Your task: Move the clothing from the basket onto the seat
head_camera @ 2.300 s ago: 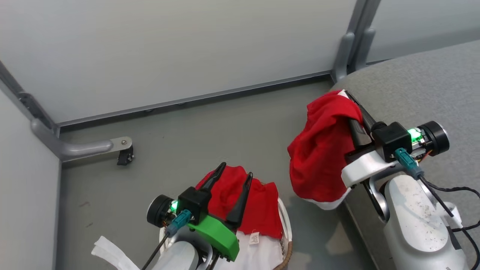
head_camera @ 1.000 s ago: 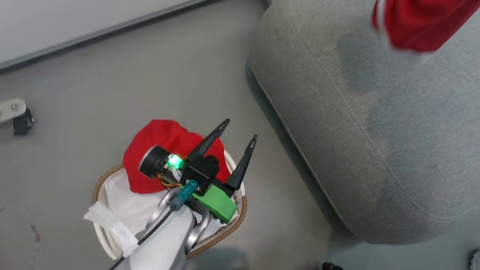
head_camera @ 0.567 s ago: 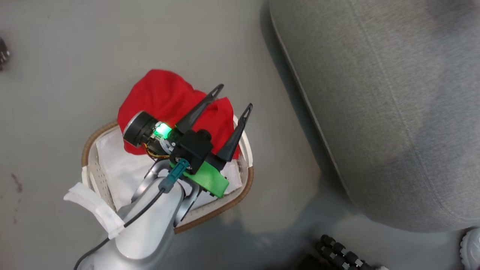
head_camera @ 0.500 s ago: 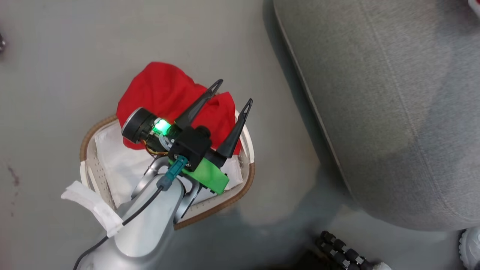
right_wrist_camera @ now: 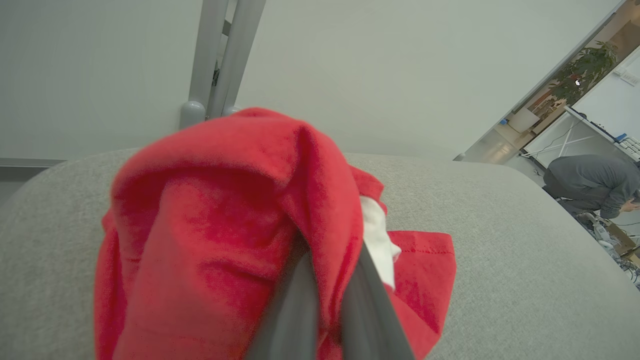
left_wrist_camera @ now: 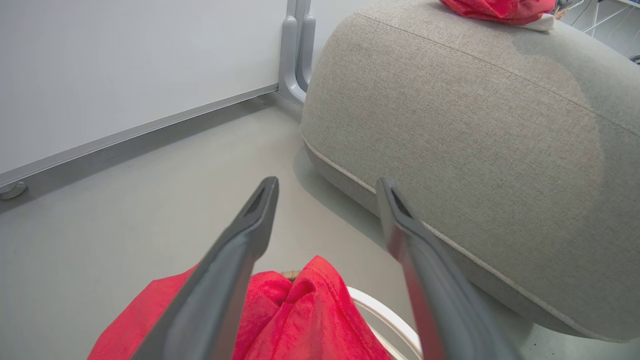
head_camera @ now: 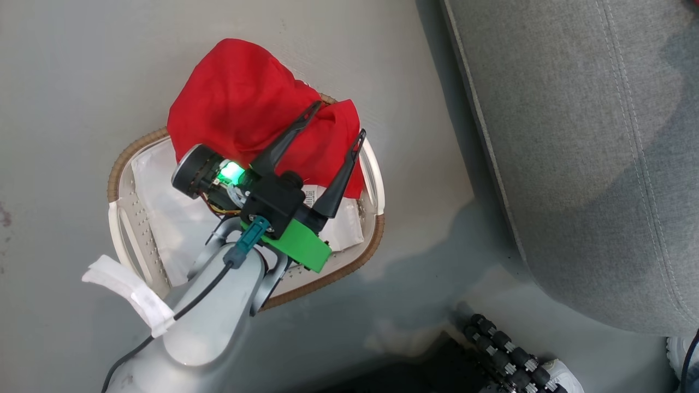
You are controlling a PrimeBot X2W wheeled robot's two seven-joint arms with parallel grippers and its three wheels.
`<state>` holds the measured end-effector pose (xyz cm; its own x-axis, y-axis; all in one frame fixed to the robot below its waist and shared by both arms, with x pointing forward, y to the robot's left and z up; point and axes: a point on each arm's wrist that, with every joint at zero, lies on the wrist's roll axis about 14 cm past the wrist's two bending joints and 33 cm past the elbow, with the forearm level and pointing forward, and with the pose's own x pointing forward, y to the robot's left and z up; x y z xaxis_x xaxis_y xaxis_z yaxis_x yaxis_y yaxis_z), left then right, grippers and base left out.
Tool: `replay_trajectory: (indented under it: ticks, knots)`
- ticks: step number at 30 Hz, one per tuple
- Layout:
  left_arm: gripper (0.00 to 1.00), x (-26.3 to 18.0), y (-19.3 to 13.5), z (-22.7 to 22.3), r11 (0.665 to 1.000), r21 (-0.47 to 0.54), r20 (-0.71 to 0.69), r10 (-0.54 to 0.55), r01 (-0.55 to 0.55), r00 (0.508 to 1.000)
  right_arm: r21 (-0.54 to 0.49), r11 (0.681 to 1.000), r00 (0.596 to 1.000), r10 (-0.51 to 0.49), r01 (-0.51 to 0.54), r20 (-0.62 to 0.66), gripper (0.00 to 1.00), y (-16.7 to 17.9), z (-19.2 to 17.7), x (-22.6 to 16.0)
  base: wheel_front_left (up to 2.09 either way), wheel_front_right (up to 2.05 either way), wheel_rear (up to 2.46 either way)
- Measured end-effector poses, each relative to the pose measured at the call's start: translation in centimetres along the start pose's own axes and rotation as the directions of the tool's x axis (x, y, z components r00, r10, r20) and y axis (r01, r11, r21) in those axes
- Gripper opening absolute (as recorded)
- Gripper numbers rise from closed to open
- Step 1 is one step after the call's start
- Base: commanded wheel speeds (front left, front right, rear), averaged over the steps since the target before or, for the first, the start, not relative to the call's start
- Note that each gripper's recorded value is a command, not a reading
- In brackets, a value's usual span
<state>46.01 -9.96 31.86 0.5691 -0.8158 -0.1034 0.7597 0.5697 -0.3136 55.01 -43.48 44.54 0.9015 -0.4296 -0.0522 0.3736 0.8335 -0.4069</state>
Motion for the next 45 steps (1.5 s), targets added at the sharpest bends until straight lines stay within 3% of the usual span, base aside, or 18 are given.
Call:
replay_trajectory:
  ticks: [1,2,3,4,18,32,39,45]
  knots:
    - [1.0,0.0,0.2,0.1,1.0,-0.001,0.001,0.007,-0.007,1.0,0.0,1.0,1.0,0.005,-0.005,-0.01,0.0,0.2,-0.4,-0.2,0.0,0.0,0.0]
    - [1.0,-0.1,0.4,0.2,1.0,0.001,0.004,0.012,-0.012,1.0,-0.001,1.0,1.0,0.009,-0.009,-0.019,0.29,0.4,-0.8,-0.6,0.0,0.0,0.0]
    - [1.0,-0.1,0.5,0.3,1.0,0.003,0.006,0.016,-0.016,1.0,-0.002,1.0,1.0,0.01,-0.01,-0.026,0.44,0.4,-1.0,-0.9,0.0,0.0,0.0]
    - [1.0,-0.1,0.6,0.4,1.0,0.005,0.008,0.018,-0.018,1.0,-0.001,1.0,1.0,0.011,-0.011,-0.028,0.98,0.4,-1.2,-1.2,0.0,0.0,0.0]
    - [1.0,-0.8,-0.5,5.8,0.998,0.025,0.099,0.049,-0.052,0.994,0.003,0.999,0.998,0.047,-0.047,-0.039,1.0,-0.3,-1.3,-7.1,0.0,0.0,0.0]
    - [1.0,-5.9,-0.6,11.9,0.977,0.013,0.19,0.208,-0.214,0.96,0.096,0.99,0.983,0.091,-0.108,0.159,1.0,0.5,7.0,-9.2,0.0,0.0,0.0]
    - [1.0,-11.2,1.7,14.1,0.92,-0.013,0.238,0.383,-0.391,0.893,0.191,0.962,0.959,0.143,-0.193,0.244,1.0,3.4,10.6,-11.4,0.0,0.0,0.0]
    - [1.0,-16.7,4.1,15.1,0.837,-0.048,0.267,0.536,-0.544,0.801,0.269,0.916,0.93,0.215,-0.298,0.3,1.0,7.5,12.6,-14.2,0.0,0.0,0.0]
